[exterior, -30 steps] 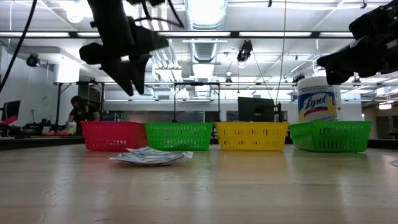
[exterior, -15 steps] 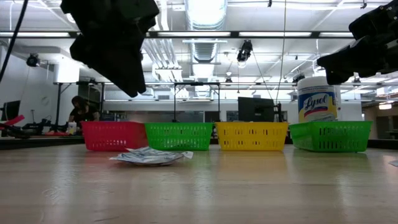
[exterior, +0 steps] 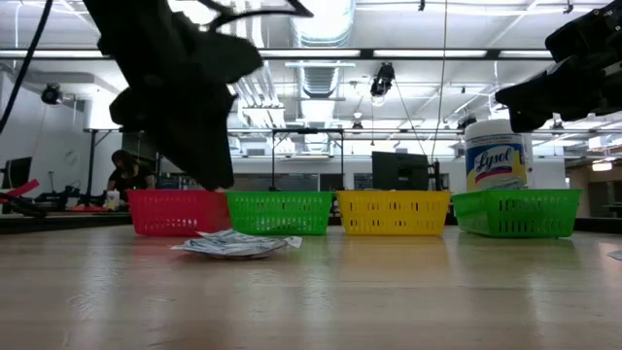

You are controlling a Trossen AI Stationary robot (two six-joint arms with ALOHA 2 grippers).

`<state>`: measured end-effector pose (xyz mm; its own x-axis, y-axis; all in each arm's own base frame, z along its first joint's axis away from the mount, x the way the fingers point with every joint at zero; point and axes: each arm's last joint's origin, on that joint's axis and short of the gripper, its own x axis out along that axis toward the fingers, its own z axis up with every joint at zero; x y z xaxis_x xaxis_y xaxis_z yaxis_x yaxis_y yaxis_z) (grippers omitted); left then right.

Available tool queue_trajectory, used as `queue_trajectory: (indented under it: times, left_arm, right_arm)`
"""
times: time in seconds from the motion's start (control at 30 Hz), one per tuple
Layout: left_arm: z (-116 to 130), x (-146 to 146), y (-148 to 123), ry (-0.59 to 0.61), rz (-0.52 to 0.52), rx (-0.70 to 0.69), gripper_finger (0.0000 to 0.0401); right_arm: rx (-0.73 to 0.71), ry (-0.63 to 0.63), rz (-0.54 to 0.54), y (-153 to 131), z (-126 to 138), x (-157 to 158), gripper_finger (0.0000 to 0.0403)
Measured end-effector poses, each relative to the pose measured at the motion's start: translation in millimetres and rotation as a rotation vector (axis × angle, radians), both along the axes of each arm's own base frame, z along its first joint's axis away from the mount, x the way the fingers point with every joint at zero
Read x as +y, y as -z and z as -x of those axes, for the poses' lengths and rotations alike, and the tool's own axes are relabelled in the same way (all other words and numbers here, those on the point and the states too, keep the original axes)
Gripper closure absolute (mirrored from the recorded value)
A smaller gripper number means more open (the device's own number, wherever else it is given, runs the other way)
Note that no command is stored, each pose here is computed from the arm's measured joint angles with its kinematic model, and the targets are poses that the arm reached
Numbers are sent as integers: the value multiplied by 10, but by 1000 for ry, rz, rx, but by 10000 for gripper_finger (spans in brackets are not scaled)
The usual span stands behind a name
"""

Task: Pick & Place First Aid Supplies
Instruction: Put the blue bandage into the red bin

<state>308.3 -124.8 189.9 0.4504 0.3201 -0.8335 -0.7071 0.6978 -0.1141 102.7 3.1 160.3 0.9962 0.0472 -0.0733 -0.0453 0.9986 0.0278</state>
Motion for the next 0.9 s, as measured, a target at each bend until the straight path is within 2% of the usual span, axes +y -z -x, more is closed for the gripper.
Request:
queue_trajectory:
  times: [0.13,0.23,0.43,0.73,0.9]
  left_arm:
    - [-49,75,67,-95,74,7,275]
    - [-75,125,99,-81,79,34,275]
    - [-83,132,116,204,-63,140,275]
    - [-92,134,116,556,-252,256,277]
    - [-145,113,98,701,-330,246,277]
  right_arm:
    - [0,0,0,0,0,0,394]
    - [0,0,0,-1,0,0,394]
    - [0,0,2,0,0,0,394]
    - [0,0,2,0,0,0,394]
    - [0,0,2,-1,0,0,394]
